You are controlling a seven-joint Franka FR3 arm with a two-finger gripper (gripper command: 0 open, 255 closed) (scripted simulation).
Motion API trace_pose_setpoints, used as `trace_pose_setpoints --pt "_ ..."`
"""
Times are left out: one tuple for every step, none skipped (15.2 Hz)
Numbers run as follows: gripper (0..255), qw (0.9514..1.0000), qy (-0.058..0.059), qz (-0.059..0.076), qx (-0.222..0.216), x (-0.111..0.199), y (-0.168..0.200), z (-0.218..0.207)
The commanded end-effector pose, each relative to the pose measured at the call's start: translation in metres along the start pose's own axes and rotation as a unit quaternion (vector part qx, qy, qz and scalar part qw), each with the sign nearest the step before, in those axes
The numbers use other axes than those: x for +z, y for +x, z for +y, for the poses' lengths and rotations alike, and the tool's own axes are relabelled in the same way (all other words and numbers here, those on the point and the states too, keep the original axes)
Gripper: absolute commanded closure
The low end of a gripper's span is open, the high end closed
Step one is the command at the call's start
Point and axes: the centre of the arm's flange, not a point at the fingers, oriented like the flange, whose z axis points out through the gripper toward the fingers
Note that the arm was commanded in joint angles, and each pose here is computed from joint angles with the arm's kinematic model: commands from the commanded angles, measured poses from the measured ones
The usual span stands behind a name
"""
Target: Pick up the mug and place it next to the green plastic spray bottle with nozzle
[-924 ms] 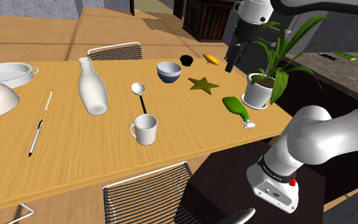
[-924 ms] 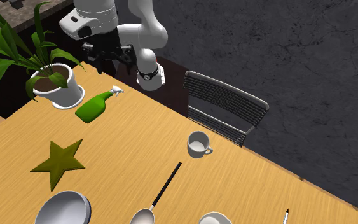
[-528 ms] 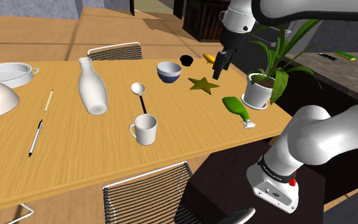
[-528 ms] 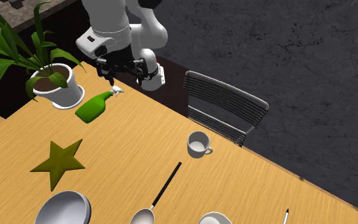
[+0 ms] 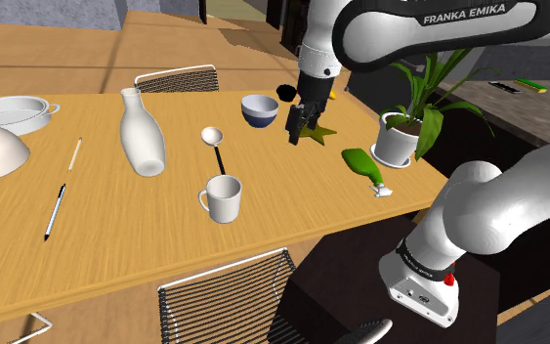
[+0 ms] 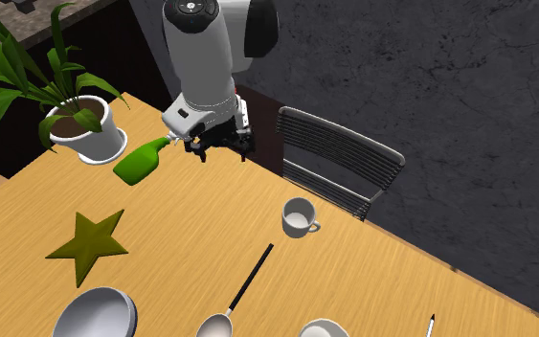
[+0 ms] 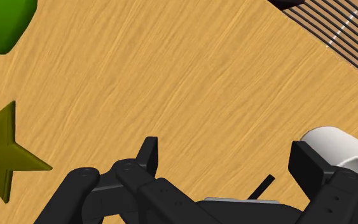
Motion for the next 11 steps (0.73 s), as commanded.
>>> trace_pose_setpoints --pt "0 1.0000 0.006 -0.004 0.001 0.012 0.016 -0.017" --pt "0 0.9999 0.008 -0.006 0.002 0.019 0.023 -0.026" --pt "0 0.9999 0.011 -0.008 0.003 0.026 0.030 -0.034" --pt "0 0.9999 0.013 -0.010 0.003 0.033 0.037 -0.043" --pt "0 0.9998 0.016 -0.011 0.004 0.040 0.044 -0.051" --pt "0 0.9997 0.018 -0.013 0.004 0.047 0.051 -0.060" --pt "0 0.9997 0.021 -0.015 0.005 0.053 0.058 -0.068" --pt "0 0.9996 0.024 -0.017 0.006 0.060 0.065 -0.077" --pt "0 0.9995 0.026 -0.019 0.006 0.067 0.071 -0.085" --pt "0 0.9993 0.029 -0.021 0.007 0.074 0.078 -0.094" --pt "0 0.9992 0.031 -0.023 0.007 0.081 0.085 -0.103"
